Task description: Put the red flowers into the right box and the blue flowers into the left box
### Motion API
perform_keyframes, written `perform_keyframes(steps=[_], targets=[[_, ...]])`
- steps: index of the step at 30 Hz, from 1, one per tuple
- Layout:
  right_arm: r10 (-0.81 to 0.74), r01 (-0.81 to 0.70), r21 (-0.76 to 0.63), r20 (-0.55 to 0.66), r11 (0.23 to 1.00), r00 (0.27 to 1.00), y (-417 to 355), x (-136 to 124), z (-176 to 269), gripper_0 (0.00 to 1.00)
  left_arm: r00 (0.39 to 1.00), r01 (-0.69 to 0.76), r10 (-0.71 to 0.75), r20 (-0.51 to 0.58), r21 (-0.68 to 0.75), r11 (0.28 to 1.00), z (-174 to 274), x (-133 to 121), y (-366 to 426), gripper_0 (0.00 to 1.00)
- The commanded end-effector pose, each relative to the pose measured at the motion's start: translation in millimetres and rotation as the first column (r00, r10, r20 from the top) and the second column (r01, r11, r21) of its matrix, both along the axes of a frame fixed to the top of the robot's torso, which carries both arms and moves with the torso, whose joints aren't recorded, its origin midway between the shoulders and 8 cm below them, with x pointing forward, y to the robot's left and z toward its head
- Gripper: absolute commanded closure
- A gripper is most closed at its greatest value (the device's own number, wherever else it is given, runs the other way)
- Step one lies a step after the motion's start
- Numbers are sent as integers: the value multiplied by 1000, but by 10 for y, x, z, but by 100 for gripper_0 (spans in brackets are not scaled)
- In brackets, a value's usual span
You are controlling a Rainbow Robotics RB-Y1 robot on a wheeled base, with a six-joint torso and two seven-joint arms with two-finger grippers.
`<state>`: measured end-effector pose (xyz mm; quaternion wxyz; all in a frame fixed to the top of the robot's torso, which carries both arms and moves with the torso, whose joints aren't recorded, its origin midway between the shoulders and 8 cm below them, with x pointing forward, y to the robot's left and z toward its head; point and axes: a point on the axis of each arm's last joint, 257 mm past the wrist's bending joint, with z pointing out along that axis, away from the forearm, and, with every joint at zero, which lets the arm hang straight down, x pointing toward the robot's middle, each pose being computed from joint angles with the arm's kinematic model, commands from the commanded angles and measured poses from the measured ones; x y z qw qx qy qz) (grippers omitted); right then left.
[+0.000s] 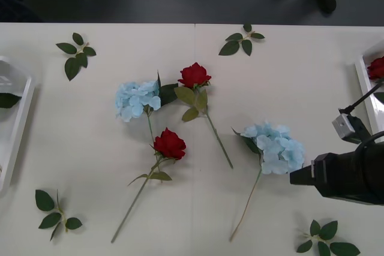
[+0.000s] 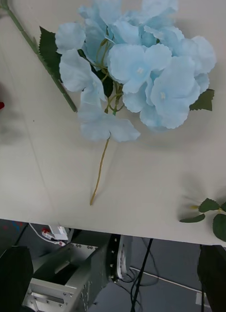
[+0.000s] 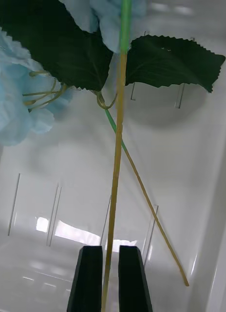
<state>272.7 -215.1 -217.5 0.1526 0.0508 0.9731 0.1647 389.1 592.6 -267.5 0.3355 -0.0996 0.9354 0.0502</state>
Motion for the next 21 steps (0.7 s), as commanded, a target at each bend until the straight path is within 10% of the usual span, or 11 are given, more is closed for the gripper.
perform_keyframes(steps=[1, 4, 21], targets=[[-52, 51, 52, 20, 997, 998, 139, -20, -23, 0, 1000, -1, 0, 29, 23, 1000, 196, 70, 64, 45], [-118, 118, 59, -1, 991, 993, 169, -46, -166, 0, 999, 19, -18, 45, -12, 1000, 192, 111, -44, 0], [-240, 240, -2, -25, 971, 970, 401, 35, -738, 0, 962, 253, -213, 173, -262, 931, 784, 214, -1492, 0]])
